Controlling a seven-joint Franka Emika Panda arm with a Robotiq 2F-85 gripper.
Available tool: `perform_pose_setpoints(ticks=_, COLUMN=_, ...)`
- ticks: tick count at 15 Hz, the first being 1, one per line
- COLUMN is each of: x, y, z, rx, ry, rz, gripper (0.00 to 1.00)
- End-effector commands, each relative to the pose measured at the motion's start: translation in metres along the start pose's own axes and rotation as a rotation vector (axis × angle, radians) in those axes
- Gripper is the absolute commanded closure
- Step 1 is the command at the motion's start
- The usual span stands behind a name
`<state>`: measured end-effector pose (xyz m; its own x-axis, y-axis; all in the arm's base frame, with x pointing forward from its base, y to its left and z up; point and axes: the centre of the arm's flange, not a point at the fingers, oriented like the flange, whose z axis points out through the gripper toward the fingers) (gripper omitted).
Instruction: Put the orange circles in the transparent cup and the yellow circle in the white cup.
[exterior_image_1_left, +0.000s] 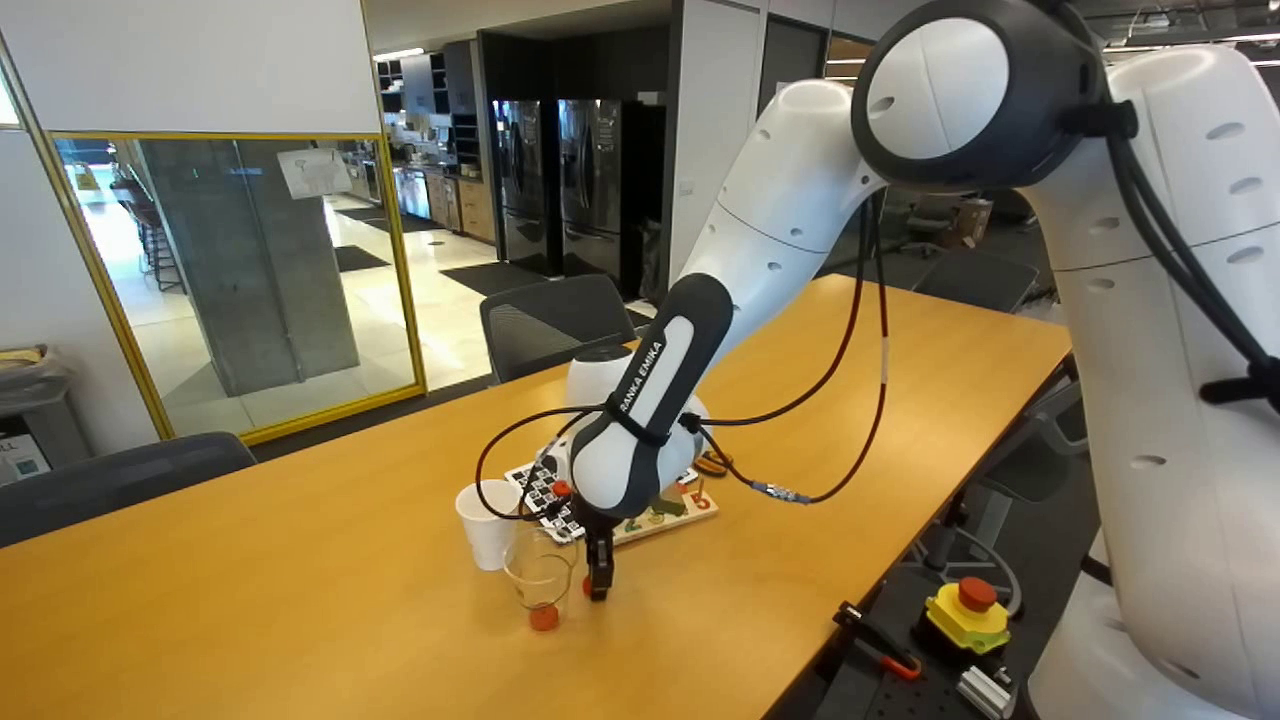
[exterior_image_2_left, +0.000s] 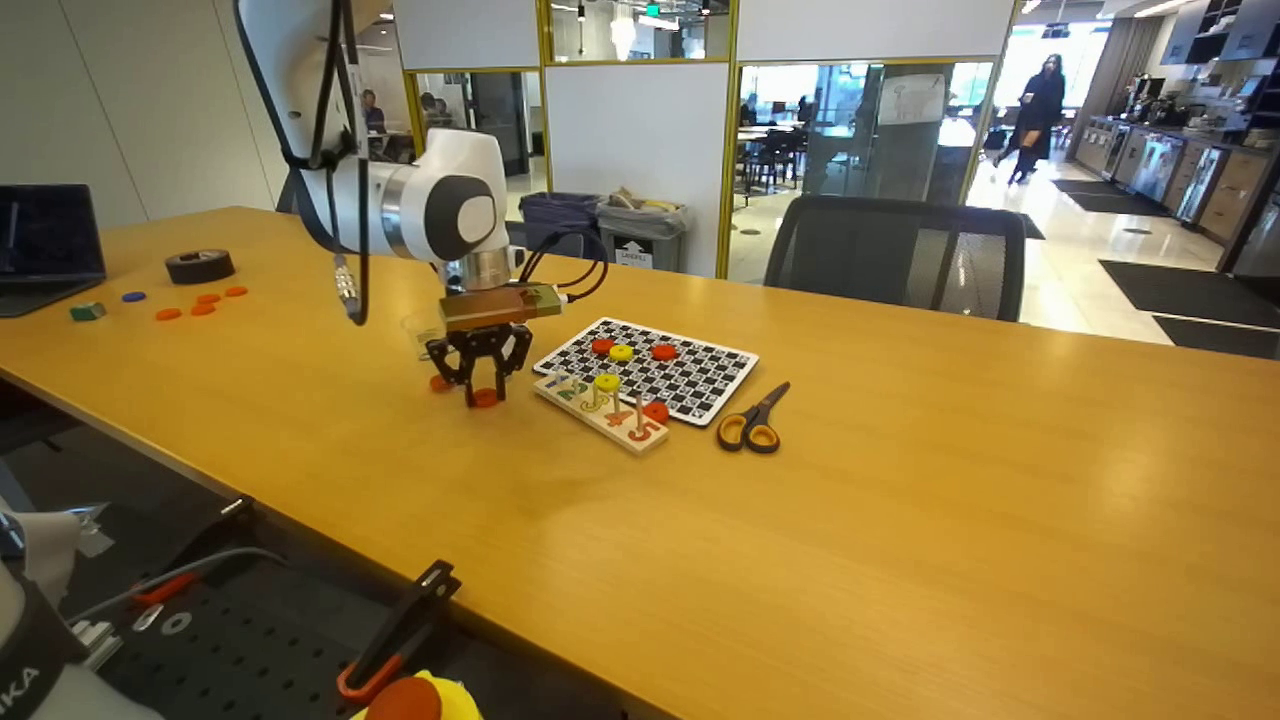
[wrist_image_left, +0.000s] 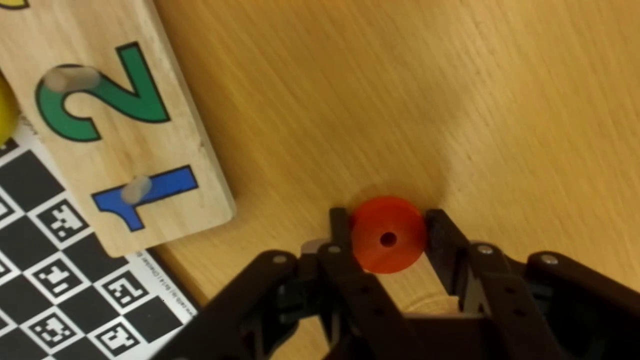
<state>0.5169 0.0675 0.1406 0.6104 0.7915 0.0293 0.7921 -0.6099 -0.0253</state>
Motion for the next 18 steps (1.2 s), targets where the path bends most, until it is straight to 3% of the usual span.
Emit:
perform_pose_setpoints(ticks=1, x=0.001, y=-0.005, z=-0.022, rx=-0.028, ry=-0.037, rz=0.064, gripper=0.83)
perform_pose_setpoints(ticks=8, x=0.015, y=-0.02, z=-0.097, rx=-0.159, ry=-0.173, rz=0.148, gripper=0.83)
perform_pose_setpoints(ticks=12, x=0.034, y=-0.028, z=-0.128, rx=-0.189, ry=-0.139, rz=0.15, gripper=0.83)
perform_pose_setpoints(ticks=18, x=0.058, y=-0.037, z=-0.14, rx=-0.127, ry=-0.032, rz=0.124, gripper=0.83)
